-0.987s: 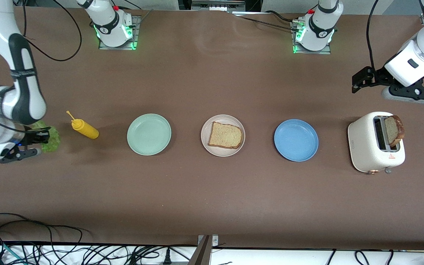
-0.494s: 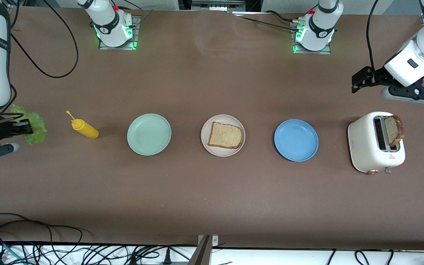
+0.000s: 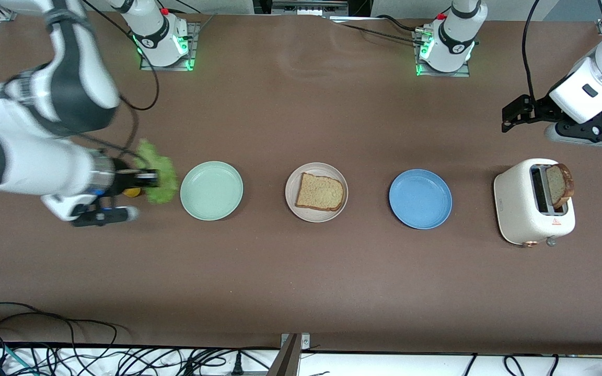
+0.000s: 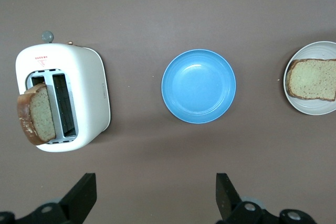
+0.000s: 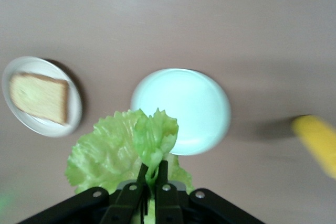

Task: Make sandwich on beige plate with both arms
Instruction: 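Lift the lettuce and carry it over the bread on the beige plate, then lower the lettuce onto the bread and open the right gripper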

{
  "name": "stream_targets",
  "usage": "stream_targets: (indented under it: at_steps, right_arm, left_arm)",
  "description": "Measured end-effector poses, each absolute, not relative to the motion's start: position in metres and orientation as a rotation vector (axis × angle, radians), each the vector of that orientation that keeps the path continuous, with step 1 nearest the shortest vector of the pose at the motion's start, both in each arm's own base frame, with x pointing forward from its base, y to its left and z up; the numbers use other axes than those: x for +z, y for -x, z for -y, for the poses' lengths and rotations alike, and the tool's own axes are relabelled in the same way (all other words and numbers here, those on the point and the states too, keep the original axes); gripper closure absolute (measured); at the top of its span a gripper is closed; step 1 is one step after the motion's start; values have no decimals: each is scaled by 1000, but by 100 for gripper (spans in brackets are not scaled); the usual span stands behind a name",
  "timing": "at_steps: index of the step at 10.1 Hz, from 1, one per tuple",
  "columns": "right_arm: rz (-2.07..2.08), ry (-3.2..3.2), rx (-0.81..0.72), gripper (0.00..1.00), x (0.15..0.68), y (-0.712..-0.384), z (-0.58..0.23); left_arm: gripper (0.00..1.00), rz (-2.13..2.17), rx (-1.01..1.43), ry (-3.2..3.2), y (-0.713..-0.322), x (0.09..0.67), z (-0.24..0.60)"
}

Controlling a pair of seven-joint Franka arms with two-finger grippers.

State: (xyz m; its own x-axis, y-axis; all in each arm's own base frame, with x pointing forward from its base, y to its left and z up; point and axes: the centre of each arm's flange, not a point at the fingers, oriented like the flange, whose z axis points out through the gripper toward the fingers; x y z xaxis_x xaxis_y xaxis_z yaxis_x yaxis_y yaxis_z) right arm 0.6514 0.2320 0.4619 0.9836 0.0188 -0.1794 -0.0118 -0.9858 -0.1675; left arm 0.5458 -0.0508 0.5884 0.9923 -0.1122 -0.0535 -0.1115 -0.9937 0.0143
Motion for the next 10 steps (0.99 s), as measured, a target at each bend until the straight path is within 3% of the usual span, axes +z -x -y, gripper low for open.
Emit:
stream_targets:
  at_steps: [3, 6, 10]
  right_arm:
    - [-269, 2903, 104, 93, 413, -630, -375]
    - [-490, 2698, -118, 93, 326, -606, -488]
    - [-468, 2734, -154, 93, 238, -591, -509]
  left_arm:
    - [0, 160, -103, -3124, -545, 587, 45]
    - [0, 148, -107, -3124, -546, 586, 41]
    - [0, 148, -109, -3124, -546, 586, 41]
